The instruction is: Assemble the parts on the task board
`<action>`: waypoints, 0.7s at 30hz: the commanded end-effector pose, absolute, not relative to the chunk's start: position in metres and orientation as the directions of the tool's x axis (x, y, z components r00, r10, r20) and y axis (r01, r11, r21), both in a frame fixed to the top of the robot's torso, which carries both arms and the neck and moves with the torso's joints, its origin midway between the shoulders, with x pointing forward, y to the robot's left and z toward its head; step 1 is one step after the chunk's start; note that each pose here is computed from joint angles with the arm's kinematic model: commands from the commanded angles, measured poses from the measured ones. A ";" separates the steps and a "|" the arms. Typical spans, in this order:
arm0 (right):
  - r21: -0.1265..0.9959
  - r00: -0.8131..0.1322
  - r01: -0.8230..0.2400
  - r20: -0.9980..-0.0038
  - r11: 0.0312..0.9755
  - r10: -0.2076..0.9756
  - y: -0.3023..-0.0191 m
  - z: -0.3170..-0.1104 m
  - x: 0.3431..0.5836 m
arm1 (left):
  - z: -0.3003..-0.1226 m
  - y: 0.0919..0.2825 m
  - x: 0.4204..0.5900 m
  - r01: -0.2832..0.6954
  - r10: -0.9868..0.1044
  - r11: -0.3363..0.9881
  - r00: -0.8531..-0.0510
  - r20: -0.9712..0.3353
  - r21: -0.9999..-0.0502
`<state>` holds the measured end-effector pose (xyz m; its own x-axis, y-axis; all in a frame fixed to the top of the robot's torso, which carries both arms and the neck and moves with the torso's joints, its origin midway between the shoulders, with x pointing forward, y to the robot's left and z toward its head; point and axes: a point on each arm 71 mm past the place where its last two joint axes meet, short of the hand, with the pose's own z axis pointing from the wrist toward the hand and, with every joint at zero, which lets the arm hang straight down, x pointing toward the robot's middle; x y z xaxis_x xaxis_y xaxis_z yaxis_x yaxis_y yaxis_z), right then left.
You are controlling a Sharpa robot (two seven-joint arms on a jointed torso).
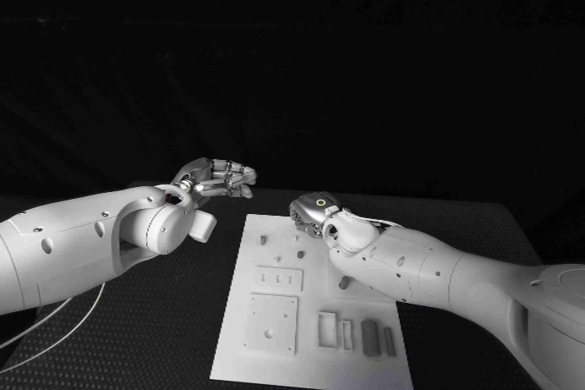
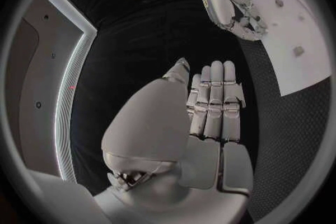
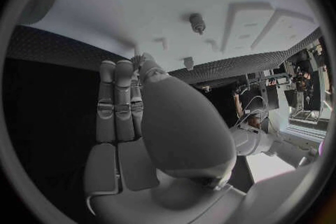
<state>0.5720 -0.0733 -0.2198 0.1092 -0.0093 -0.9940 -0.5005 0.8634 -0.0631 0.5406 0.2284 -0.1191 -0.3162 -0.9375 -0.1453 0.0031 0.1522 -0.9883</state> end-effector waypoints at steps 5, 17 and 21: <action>-0.076 0.101 -0.501 -0.994 0.862 -0.029 -0.072 -0.221 0.572 | -0.116 0.227 0.541 0.024 -0.936 0.151 -0.318 -0.151 -0.988; -0.071 0.095 -0.508 -0.995 0.858 -0.026 -0.069 -0.222 0.570 | -0.116 0.227 0.541 0.023 -0.936 0.151 -0.317 -0.151 -0.988; -0.069 0.092 -0.511 -0.995 0.857 -0.025 -0.068 -0.222 0.570 | -0.116 0.227 0.542 0.023 -0.936 0.151 -0.317 -0.151 -0.988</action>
